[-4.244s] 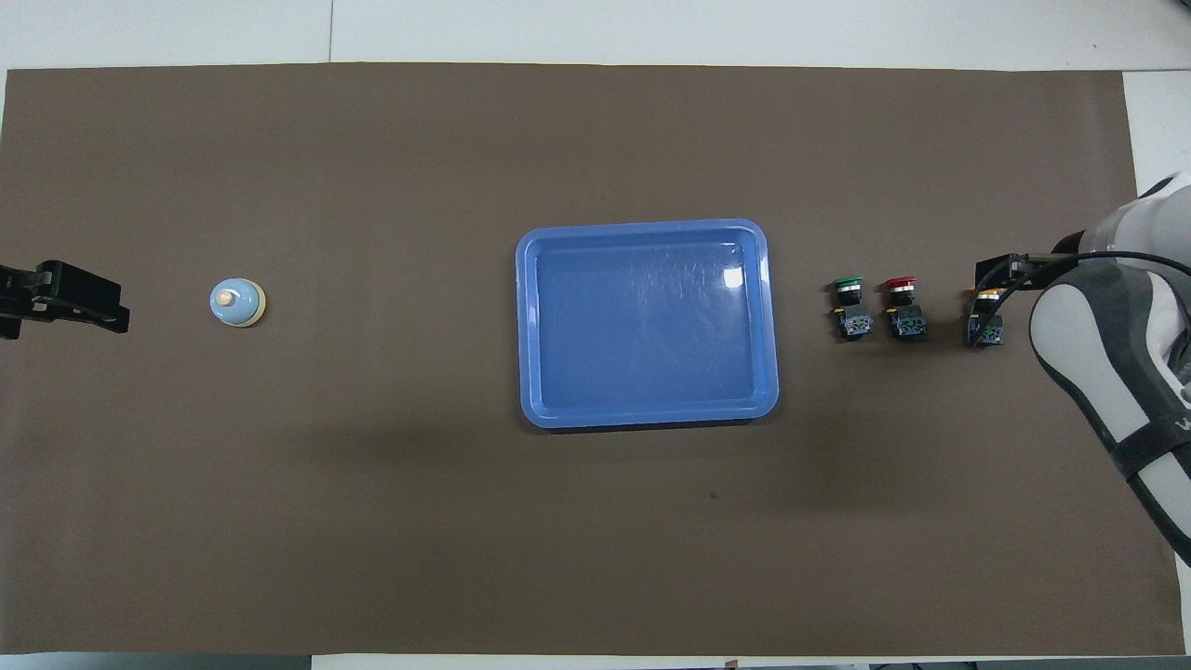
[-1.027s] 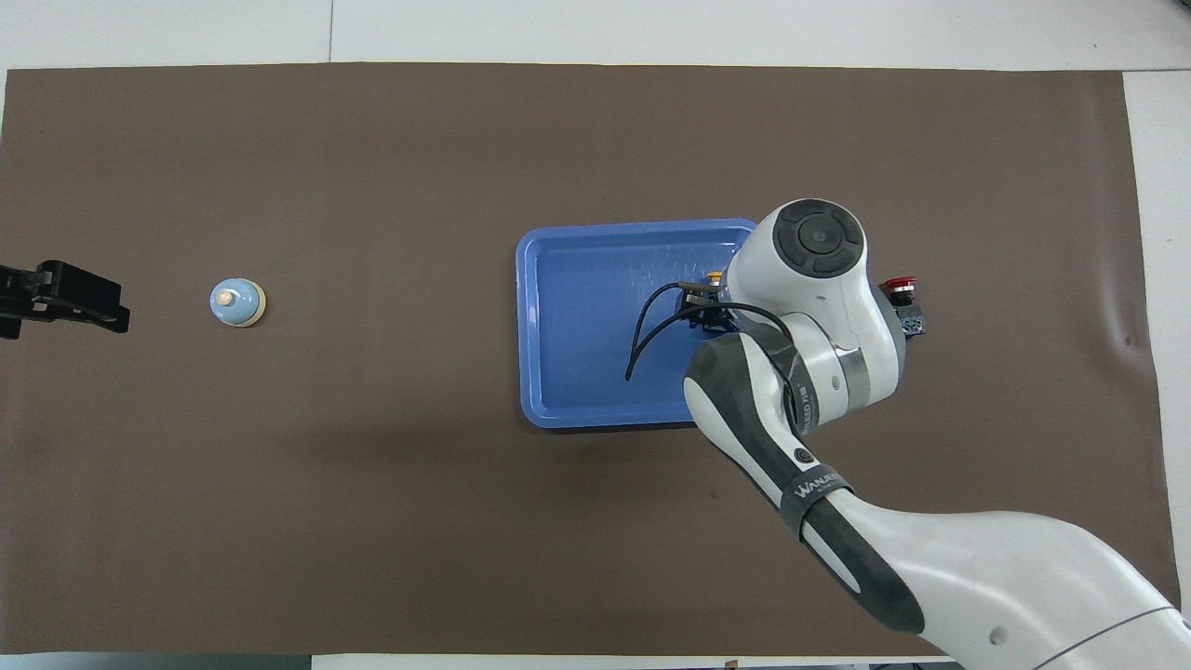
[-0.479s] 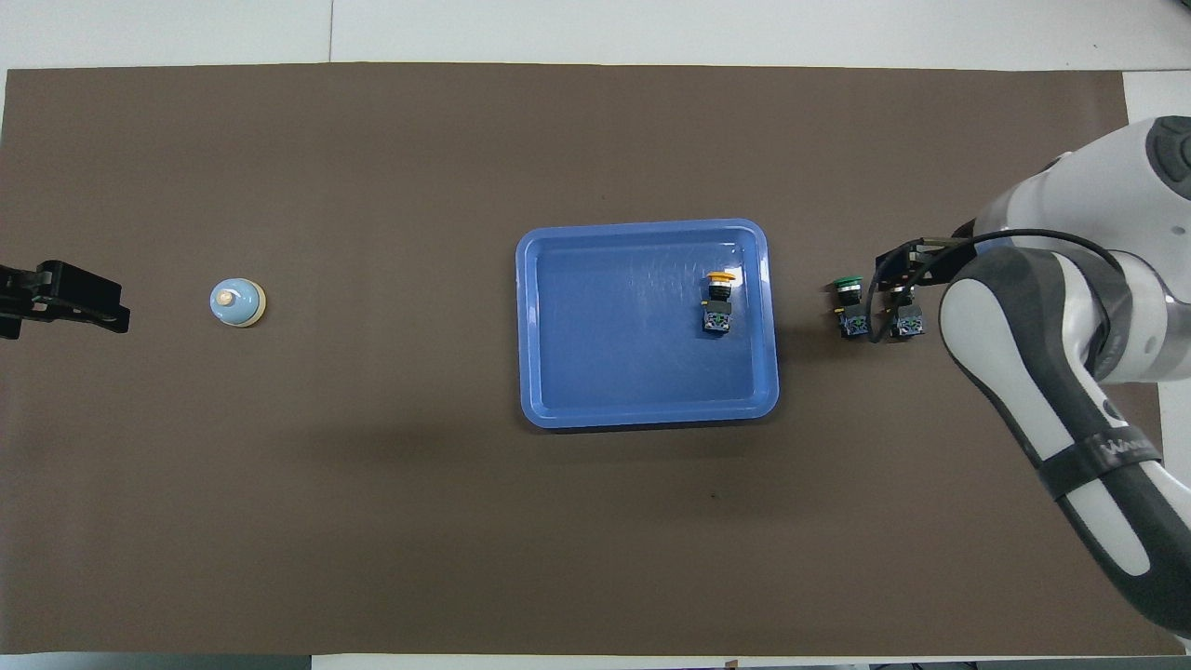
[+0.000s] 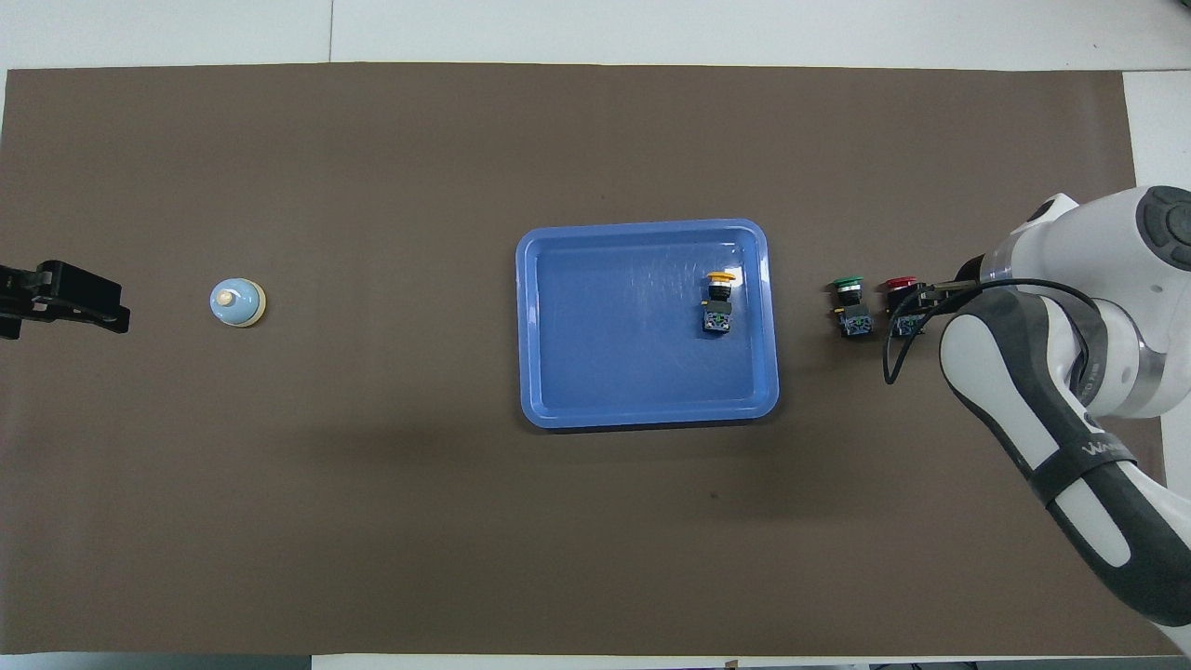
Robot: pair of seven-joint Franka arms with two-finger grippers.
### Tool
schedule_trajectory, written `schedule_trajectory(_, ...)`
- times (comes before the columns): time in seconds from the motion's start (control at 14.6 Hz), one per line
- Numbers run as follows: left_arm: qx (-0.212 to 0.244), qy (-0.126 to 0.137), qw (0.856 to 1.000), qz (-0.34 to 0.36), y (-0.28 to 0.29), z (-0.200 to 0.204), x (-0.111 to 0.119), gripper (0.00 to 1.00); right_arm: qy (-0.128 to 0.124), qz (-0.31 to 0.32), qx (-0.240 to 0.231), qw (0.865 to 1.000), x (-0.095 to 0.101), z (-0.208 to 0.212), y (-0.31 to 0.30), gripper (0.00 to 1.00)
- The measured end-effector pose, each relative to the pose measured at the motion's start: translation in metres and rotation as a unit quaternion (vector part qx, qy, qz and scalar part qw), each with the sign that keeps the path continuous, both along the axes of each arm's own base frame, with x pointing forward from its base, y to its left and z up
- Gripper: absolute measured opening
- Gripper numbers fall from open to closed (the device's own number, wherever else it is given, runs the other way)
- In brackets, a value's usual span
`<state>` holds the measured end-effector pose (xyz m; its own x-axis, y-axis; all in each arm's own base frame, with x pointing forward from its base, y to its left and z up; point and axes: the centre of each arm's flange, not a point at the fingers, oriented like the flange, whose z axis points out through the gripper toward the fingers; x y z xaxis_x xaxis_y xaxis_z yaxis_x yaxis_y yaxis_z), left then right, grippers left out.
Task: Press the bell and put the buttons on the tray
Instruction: 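Move the right gripper back and grasp the red button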
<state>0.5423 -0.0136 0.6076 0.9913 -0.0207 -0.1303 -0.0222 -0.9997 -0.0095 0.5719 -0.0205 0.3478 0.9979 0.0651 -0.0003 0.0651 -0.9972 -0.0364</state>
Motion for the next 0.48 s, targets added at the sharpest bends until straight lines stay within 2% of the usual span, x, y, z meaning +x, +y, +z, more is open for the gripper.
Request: schedule_trajectory(0.48, 0.000, 0.000, 1.000, 0.000, 0.000, 0.000, 0.000, 1.00, 0.000, 0.020, -0.002, 1.000, 0.000, -0.023, -0.001, 1.00)
